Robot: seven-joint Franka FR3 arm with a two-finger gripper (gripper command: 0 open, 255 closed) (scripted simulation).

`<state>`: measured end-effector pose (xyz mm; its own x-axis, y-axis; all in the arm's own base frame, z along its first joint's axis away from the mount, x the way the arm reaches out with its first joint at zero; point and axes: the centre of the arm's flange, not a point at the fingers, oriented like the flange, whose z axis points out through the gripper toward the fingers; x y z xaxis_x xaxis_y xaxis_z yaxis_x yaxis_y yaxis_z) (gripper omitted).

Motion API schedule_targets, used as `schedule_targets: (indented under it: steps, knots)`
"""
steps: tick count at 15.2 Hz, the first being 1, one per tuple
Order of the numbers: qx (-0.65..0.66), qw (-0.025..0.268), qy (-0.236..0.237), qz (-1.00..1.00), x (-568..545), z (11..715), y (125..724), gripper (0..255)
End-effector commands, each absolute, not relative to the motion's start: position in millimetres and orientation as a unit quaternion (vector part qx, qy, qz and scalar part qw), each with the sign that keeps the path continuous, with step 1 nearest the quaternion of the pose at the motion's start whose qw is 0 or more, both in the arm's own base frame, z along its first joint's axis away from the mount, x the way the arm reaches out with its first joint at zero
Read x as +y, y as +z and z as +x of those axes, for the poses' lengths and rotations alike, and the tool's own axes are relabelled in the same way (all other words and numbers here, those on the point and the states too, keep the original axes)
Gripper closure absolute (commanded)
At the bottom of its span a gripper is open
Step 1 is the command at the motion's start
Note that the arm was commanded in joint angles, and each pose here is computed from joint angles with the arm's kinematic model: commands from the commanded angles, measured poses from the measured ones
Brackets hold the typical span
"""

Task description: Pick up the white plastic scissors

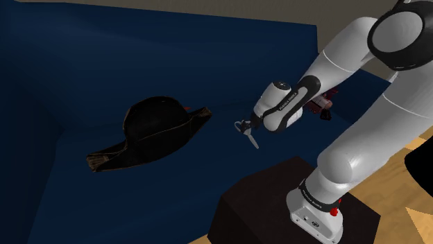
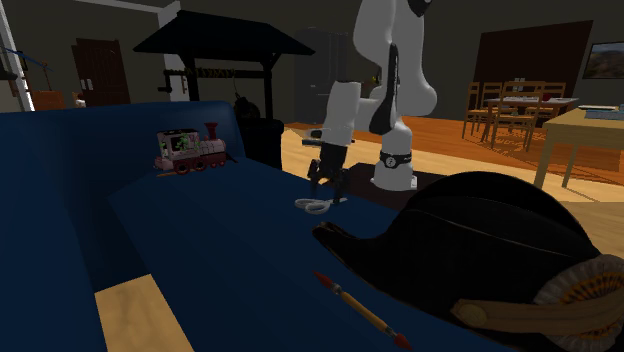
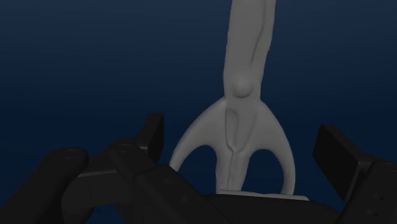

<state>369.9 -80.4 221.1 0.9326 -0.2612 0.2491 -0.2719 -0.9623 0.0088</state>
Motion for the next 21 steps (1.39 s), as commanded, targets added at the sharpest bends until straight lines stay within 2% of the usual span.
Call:
schedule_targets:
  steps: [1, 3, 4, 13, 21]
  knots:
    - [-0.134, 0.021, 0.124, 0.983, -79.2, 368.7, 209.9, 0]
    - [-0.134, 0.021, 0.124, 0.983, -79.2, 368.7, 206.9, 0]
    - [-0.134, 0.021, 0.124, 0.983, -79.1, 368.4, 206.6, 255]
    - [-0.134, 0.021, 0.124, 0.983, -79.2, 368.7, 206.9, 255]
    - [-0.134, 0.021, 0.124, 0.983, -79.2, 368.7, 249.1, 255]
